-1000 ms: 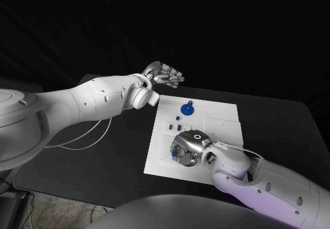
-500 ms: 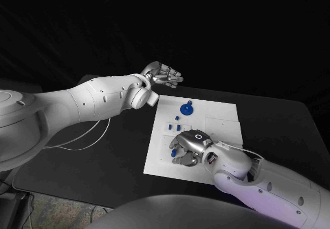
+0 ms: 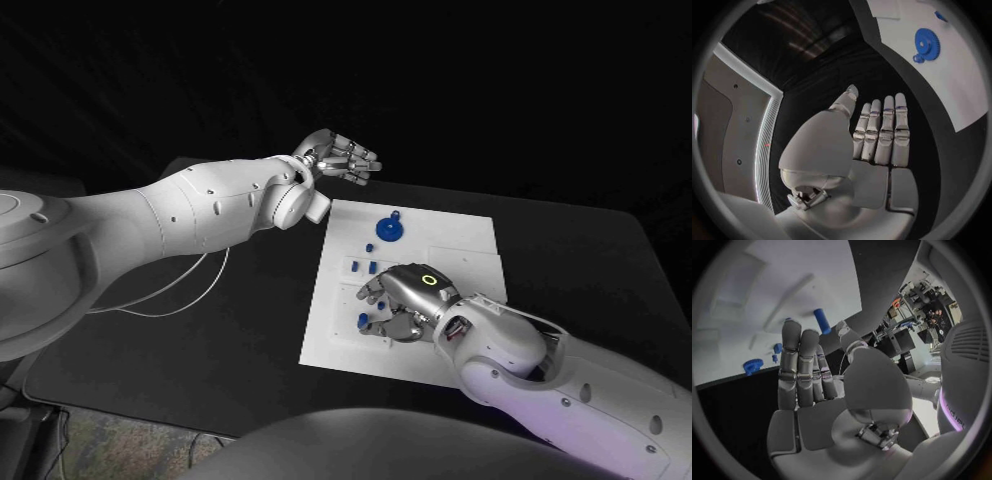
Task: Assemble the parts on the task board
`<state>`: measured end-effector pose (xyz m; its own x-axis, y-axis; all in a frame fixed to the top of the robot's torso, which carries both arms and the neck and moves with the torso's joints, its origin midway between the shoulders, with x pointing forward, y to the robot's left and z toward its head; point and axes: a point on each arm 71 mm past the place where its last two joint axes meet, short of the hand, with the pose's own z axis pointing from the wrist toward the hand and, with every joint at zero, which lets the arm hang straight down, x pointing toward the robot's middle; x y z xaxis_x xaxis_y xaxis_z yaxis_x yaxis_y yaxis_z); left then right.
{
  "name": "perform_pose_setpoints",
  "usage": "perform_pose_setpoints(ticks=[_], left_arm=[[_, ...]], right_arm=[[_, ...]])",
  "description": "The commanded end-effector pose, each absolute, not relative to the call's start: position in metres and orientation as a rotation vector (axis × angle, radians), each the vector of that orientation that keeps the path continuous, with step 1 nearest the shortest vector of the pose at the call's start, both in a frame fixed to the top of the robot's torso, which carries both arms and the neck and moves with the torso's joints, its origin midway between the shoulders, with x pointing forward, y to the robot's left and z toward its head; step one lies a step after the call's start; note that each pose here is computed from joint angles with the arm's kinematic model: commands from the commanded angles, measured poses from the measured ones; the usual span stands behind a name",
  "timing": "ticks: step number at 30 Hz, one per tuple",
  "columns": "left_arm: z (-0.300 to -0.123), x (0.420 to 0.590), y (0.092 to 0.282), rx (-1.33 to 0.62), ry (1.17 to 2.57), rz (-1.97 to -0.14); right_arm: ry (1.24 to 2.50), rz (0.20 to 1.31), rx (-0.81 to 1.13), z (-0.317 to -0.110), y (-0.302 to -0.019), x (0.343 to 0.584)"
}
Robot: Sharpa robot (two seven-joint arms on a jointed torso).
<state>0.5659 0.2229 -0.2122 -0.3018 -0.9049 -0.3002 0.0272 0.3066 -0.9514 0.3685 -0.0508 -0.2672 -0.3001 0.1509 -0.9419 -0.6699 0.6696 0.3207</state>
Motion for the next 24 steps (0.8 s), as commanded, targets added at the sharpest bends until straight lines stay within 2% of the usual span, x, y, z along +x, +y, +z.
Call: perform_pose_setpoints(ticks=[1,12,16,19,24], left_arm=[[-0.212,0.566,0.223,-0.825,1.576,-1.188],[-0.212,0.565,0.231,-0.828,1.548,-1.186],[-0.214,0.565,0.233,-0.834,1.540,-1.188],[-0.217,0.563,0.234,-0.844,1.539,-1.195],[-0.220,0.561,0.238,-0.856,1.534,-1.214]], right_arm=[[1.677,0.906,-0.317,-0.255,-0.062,0.376],[1.798,0.927,0.067,-0.227,-0.129,0.420],[1.877,0.881,0.174,-0.232,-0.157,0.432],[1.980,0.808,0.230,-0.242,-0.181,0.439],[2.073,0.695,0.321,-0.254,-0.216,0.445]])
